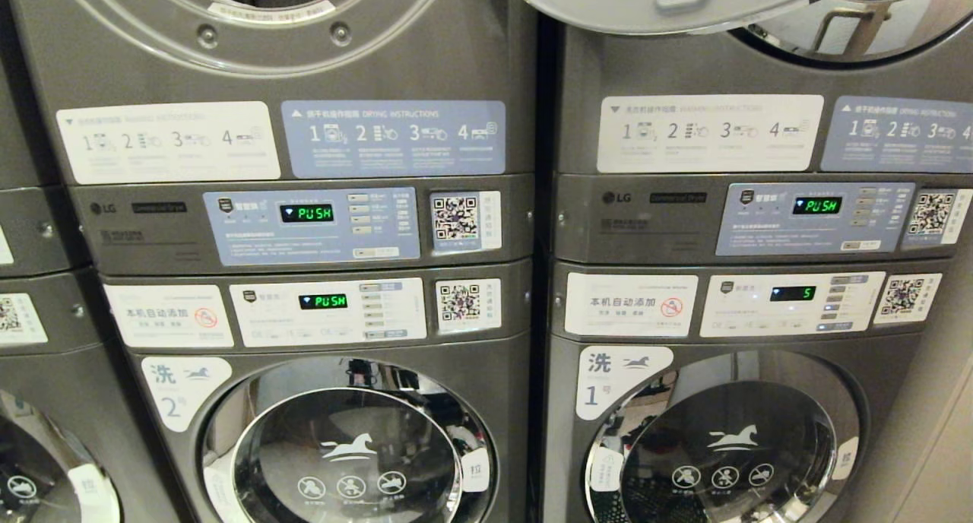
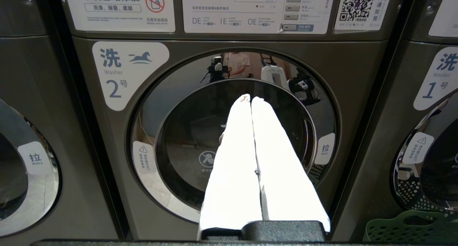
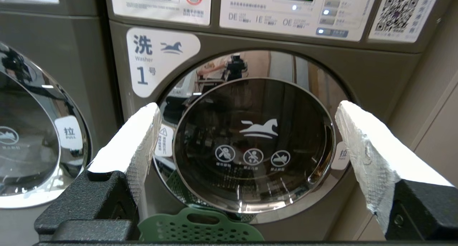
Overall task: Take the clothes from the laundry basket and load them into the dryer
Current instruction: Take the clothes out of the basket
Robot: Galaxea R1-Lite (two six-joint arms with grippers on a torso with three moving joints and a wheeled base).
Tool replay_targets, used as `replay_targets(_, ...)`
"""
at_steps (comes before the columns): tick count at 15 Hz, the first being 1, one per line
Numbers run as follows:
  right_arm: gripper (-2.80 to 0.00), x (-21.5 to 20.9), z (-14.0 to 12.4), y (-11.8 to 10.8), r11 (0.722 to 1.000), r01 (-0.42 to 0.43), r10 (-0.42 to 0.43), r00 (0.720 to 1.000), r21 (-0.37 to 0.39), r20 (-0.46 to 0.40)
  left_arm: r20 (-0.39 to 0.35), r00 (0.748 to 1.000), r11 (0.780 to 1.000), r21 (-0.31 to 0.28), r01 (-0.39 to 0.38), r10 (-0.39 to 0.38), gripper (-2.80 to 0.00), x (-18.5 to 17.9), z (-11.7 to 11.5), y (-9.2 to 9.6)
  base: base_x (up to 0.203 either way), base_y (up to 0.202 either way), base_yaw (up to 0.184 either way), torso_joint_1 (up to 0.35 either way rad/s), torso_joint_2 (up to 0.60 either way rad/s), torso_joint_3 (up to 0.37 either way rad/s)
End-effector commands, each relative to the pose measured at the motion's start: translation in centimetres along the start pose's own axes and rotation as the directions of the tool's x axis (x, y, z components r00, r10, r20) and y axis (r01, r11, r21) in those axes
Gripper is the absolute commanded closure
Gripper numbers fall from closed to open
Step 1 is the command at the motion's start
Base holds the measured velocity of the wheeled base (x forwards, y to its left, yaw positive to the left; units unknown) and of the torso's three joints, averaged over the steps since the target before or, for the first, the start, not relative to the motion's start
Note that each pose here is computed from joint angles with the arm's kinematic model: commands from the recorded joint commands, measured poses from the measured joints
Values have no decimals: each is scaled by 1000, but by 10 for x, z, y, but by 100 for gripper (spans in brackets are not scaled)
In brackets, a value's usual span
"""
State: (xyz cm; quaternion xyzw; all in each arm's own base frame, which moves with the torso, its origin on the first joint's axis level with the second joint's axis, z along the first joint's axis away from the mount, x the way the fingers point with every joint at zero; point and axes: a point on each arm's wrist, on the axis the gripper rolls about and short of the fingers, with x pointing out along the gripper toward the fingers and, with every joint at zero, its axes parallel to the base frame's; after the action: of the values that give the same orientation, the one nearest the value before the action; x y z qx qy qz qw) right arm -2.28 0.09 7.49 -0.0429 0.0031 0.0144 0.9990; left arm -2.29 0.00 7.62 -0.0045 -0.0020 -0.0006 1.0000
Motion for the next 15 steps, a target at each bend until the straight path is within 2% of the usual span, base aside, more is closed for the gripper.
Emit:
replay_targets(1, -280, 0, 0, 0, 1000, -1, 1, 1000, -2, 1, 1, 1000, 1000, 0, 0, 0, 0, 0, 0, 0, 0, 0, 0, -2, 2, -202)
replay_targets(11, -280, 0, 0, 0, 1000, -1, 1, 1000, 0, 0, 1, 1000, 1000, 0, 0, 0, 0, 0, 0, 0, 0, 0, 0, 2, 4, -194)
replay_targets(15, -280, 0, 0, 0, 1000, -1, 1, 1000, 0, 0, 1, 1000, 1000, 1, 0, 0, 0, 0, 0, 0, 0, 0, 0, 4, 2, -44)
